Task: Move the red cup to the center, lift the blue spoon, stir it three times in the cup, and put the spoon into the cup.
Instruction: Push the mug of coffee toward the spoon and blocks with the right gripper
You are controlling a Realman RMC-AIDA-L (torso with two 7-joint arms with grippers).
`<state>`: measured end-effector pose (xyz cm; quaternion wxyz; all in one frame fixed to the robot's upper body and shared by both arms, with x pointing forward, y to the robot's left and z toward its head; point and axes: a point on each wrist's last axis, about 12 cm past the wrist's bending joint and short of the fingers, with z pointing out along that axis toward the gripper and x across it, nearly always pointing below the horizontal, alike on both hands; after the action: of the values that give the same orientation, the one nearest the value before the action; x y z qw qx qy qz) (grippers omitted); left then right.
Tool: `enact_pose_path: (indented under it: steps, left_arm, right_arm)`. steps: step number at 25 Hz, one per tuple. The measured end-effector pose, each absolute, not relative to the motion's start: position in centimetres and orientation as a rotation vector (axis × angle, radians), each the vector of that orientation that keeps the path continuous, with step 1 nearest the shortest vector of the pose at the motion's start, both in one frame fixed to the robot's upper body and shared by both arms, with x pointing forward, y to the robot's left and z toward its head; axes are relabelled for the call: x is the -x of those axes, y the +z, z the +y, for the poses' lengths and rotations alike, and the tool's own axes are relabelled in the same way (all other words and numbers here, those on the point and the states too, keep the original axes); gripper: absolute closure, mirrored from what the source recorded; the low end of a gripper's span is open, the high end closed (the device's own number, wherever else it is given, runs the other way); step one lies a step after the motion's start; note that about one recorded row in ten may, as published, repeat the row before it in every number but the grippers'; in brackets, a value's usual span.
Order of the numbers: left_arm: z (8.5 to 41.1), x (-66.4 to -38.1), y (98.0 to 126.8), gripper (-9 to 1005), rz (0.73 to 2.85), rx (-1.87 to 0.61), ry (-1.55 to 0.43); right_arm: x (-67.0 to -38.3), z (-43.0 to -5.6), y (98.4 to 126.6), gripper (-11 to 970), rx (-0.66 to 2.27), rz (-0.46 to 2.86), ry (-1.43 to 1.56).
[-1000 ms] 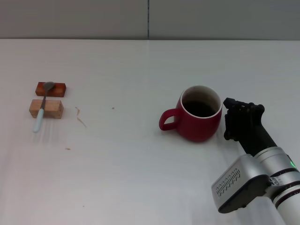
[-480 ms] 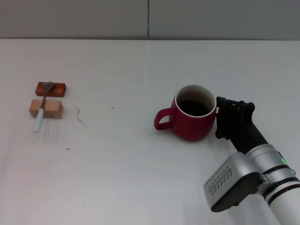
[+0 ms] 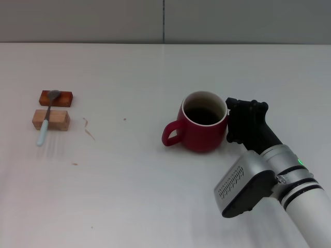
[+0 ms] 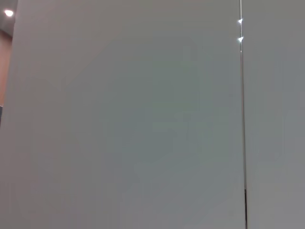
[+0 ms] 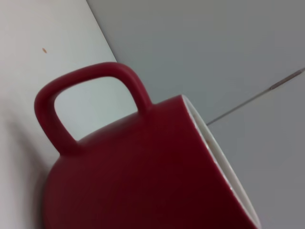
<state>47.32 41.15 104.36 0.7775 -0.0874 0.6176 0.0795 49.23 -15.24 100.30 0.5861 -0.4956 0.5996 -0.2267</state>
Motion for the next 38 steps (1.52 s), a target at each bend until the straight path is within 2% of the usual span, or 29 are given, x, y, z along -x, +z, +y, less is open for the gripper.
enact_pose_path:
  steps: [19,23,31,38]
  left_arm:
    - [41.8,-46.5,104.5,320,1.327,0.202,0.173]
    - [41.7,-46.6,104.5,320,1.328,0.198,0.169]
    - [41.9,-46.8,104.6,319,1.33,0.189,0.174]
    - [42.1,-46.7,104.7,319,1.325,0.185,0.18]
  right_arm:
    - [-51.4,-13.8,101.3,945,1.164,1.393,-0.483]
    - [-50.6,-14.2,100.9,945,1.147,1.421,-0.486]
    - [-47.1,-14.4,100.4,946,1.065,1.479,-0.474]
    - [-45.8,-13.5,100.5,946,1.067,1.47,-0.432]
